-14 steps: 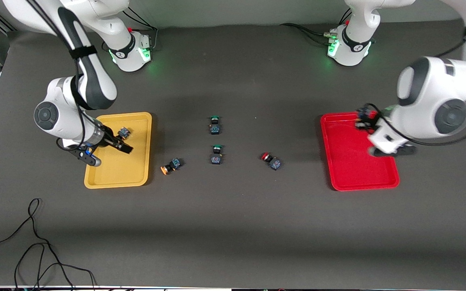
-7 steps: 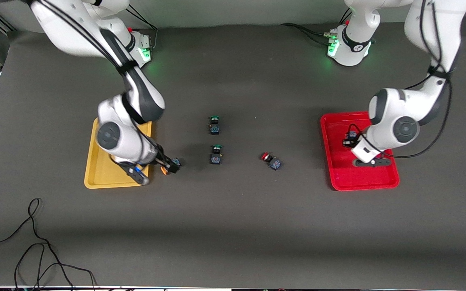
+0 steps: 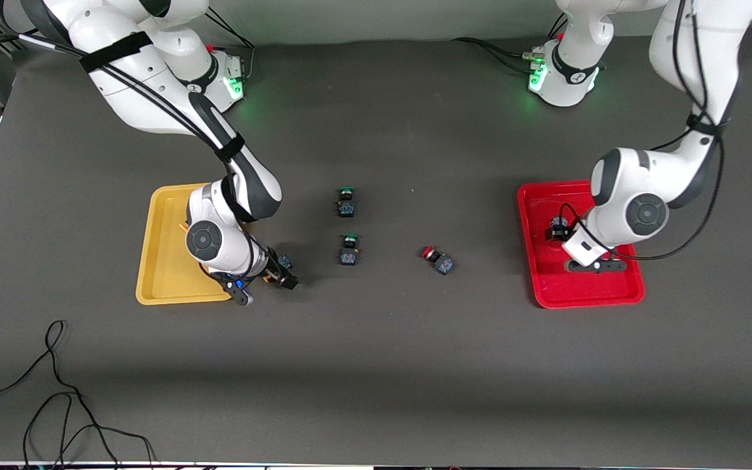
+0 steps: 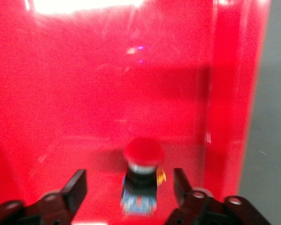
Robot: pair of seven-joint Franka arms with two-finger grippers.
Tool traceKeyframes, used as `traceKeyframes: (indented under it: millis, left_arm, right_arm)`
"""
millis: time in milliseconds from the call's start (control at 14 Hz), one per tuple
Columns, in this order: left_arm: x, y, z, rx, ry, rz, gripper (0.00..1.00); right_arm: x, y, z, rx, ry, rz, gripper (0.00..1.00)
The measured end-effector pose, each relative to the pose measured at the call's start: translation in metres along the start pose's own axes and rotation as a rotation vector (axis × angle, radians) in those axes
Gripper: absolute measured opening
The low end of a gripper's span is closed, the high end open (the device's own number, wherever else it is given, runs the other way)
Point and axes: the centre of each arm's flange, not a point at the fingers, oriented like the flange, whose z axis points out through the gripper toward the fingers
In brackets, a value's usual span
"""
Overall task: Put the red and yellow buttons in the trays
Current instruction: 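Carry the red button to the red tray while the right gripper reaches another orange button, then release the red button in the red tray while the right gripper grasps the orange button, then place the orange button in the yellow tray while the left gripper reaches a red button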
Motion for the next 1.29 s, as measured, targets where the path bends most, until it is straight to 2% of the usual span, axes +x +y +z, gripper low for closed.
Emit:
traceKeyframes:
  millis: [71, 143, 286, 429, 714, 1000, 1143, 1286]
  left_arm:
    - [0.001, 0.002, -0.035, 0.005, 0.009, 0.002, 0.99]
    - [-0.001, 0.007, -0.07, 0.008, 0.032, 0.004, 1.0]
    - [-0.006, 0.023, -0.114, 0.006, 0.092, -0.03, 1.0]
    - [-0.006, 0.054, -0.125, -0.005, 0.122, -0.096, 1.0]
    - [0.01, 0.175, -0.125, -0.048, 0.163, -0.192, 1.0]
    - [0.028, 0.295, -0.085, -0.1, 0.175, -0.224, 1.0]
    - [0.037, 0.329, -0.039, -0.123, 0.175, -0.237, 1.0]
    - [0.048, 0.334, 0.004, -0.121, 0.155, -0.264, 1.0]
  right_arm:
    - [0.0, 0.0, -0.001, 0.001, 0.001, 0.0, 0.95]
    - [0.0, 0.0, -0.002, 0.003, 0.002, 0.0, 0.88]
    - [0.0, -0.001, -0.004, 0.005, 0.003, -0.001, 0.65]
    - [0.0, -0.001, -0.005, 0.007, 0.004, 0.0, 0.43]
    - [-0.001, -0.006, -0.03, 0.033, 0.018, -0.005, 0.43]
    - [-0.009, 0.007, -0.14, -0.012, -0.012, -0.035, 0.43]
    - [0.018, 0.046, -0.19, -0.043, -0.022, -0.087, 0.43]
    - [0.07, 0.104, -0.19, -0.06, -0.033, -0.149, 0.43]
